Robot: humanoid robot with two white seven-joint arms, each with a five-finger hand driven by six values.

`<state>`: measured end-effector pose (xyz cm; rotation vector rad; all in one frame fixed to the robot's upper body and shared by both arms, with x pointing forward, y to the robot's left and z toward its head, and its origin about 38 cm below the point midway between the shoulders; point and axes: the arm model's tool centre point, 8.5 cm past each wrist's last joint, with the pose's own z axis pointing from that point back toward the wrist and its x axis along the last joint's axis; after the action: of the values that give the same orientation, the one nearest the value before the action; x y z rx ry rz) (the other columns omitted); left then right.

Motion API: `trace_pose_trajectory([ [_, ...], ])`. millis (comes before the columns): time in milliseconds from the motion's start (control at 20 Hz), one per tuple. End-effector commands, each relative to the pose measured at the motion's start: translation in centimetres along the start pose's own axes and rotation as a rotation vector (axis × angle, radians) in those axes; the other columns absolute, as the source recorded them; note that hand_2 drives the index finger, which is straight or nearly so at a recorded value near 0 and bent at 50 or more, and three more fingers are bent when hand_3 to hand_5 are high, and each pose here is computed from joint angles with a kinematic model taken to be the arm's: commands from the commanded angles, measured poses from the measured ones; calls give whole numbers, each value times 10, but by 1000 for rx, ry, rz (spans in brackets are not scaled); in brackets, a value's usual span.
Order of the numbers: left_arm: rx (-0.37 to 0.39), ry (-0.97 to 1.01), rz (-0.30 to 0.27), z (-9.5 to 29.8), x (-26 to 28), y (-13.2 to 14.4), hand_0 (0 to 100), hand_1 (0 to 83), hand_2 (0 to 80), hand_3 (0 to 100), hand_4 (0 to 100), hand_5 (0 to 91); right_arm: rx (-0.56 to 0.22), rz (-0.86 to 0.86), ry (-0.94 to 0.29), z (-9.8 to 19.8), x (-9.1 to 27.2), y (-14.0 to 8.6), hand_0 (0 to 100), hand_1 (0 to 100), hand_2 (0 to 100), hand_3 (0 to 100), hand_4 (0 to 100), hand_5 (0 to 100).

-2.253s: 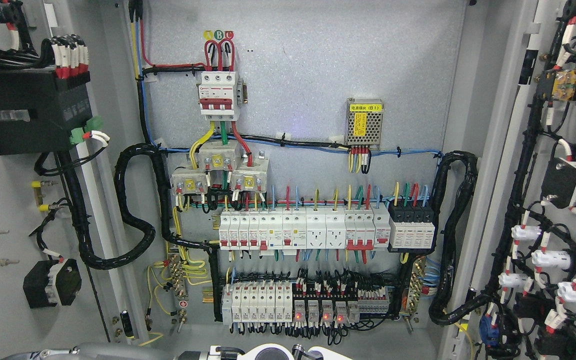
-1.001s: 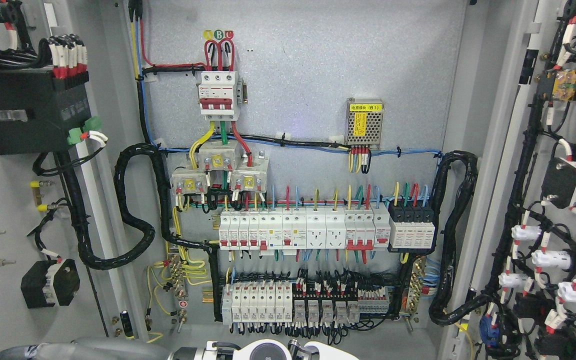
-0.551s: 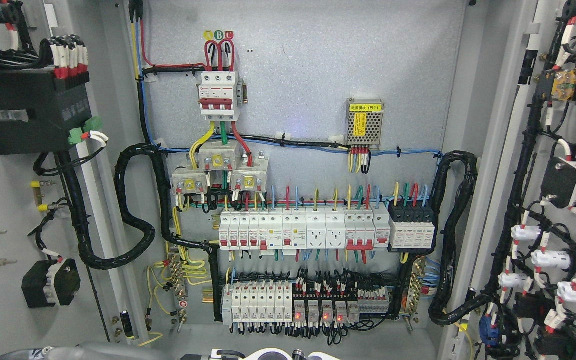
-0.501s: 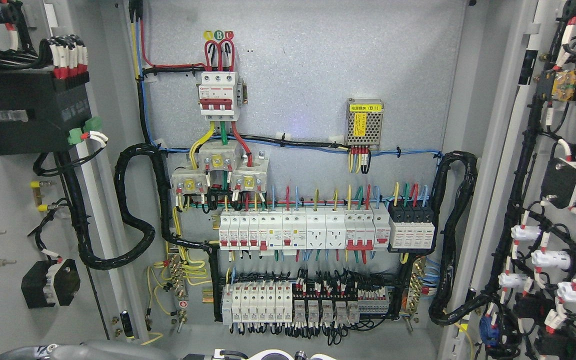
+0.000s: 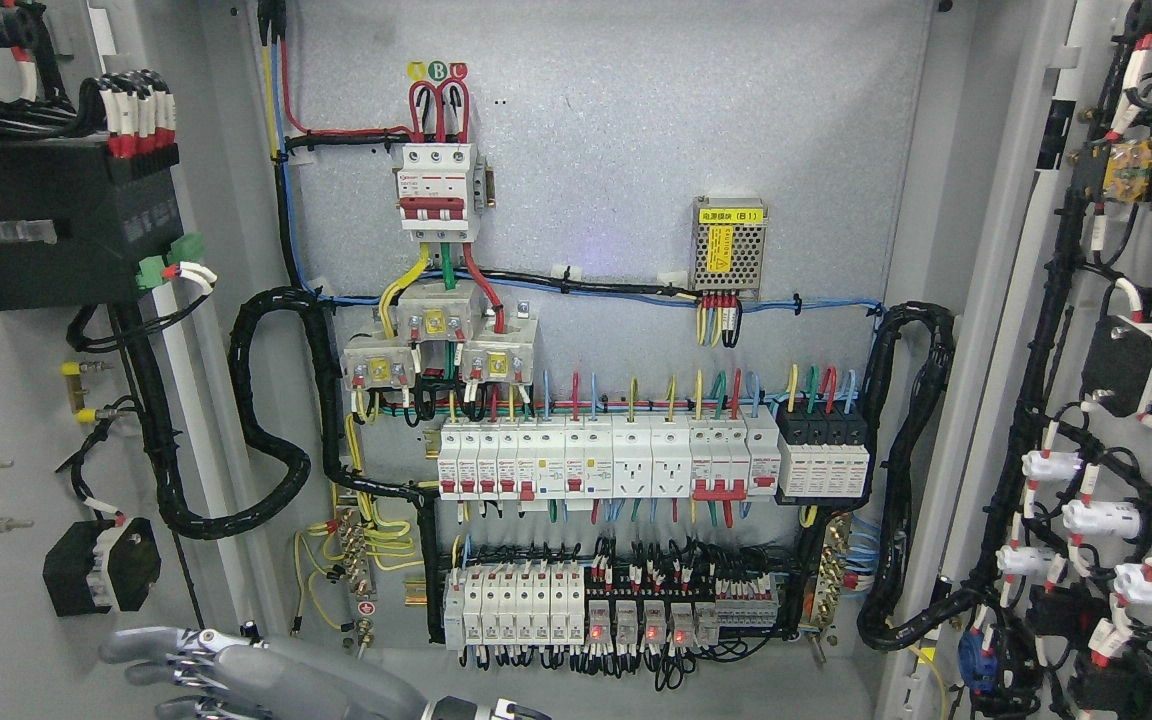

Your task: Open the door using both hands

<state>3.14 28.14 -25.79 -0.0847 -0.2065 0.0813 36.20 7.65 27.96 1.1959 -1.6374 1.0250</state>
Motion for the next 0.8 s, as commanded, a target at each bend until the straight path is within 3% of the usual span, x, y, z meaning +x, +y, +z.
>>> trace_pose_trajectory([
  [0, -62, -236, -59, 3, 60, 2, 291, 0, 28, 28, 34, 0, -285, 108, -78, 61, 11, -44, 219, 0, 0, 0, 0, 0],
  [200, -198, -524, -163, 36, 137, -20, 291, 0, 28, 28, 34, 0, -379, 134, -141, 87, 8, -38, 219, 0, 0, 0, 0, 0],
  [300, -348, -626, -300, 61, 162, -44, 291, 0, 28, 28, 34, 0, -450, 126, -165, 102, 5, -34, 219, 0, 0, 0, 0, 0],
  [451, -523, -735, -514, 98, 177, -73, 291, 0, 29, 28, 34, 0, -488, 123, -189, 120, -8, -11, 219, 0, 0, 0, 0, 0],
  [601, -572, -841, -653, 139, 187, -93, 291, 0, 29, 28, 34, 0, -531, 144, -233, 143, -12, 12, 219, 0, 0, 0, 0, 0],
  [751, -617, -956, -734, 179, 203, -110, 291, 0, 28, 28, 34, 0, -617, 227, -179, 183, -25, 25, 219, 0, 0, 0, 0, 0],
])
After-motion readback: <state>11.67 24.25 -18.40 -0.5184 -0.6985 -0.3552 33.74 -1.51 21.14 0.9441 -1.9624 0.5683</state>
